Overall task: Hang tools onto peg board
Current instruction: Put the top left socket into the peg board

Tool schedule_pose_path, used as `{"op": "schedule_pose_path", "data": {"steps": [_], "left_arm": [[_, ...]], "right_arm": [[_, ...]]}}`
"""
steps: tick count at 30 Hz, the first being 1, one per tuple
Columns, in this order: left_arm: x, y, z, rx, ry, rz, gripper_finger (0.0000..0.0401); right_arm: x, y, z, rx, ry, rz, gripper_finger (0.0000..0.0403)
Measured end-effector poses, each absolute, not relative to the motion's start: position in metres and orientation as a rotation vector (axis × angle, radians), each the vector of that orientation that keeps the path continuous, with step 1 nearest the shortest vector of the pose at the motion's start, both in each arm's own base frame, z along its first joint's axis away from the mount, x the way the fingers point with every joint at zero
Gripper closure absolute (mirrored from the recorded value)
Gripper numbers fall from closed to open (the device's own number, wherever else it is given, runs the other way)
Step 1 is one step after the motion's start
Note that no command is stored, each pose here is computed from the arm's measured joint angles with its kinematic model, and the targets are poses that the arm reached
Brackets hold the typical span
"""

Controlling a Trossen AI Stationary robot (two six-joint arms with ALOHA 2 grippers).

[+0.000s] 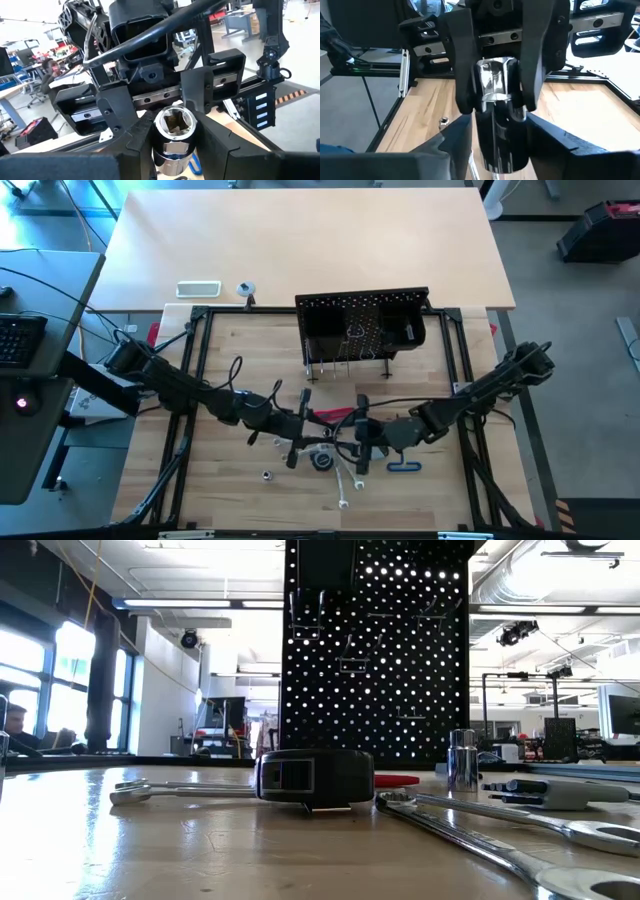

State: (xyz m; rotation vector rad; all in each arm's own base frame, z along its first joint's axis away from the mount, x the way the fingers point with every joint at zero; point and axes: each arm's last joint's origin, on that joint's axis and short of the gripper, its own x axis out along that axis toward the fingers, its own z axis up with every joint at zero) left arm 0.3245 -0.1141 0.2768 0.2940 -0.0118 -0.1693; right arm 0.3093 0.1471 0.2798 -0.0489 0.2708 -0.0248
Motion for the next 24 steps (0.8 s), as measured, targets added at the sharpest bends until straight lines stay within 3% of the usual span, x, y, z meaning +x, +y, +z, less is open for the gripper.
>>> {"op": "schedule_pose_path", "data": {"steps": [5, 16, 24], "left_arm": [[0.325, -0.114, 0.275, 0.286, 0.007, -0.173, 0.0296], [0.325, -0.113, 0.275, 0.279, 0.015, -0.170, 0.0295], [0.317, -0.111, 0.289, 0.307, -0.033, -0.122, 0.0188]], "right_arm": [[0.309, 0.147, 0.279, -0.062, 0.281, -0.022, 0.0284], [0.308, 0.148, 0.279, -0.058, 0.281, -0.020, 0.0288], [0.294, 0.155, 0.289, -0.072, 0.292, -0.045, 0.0288]]}}
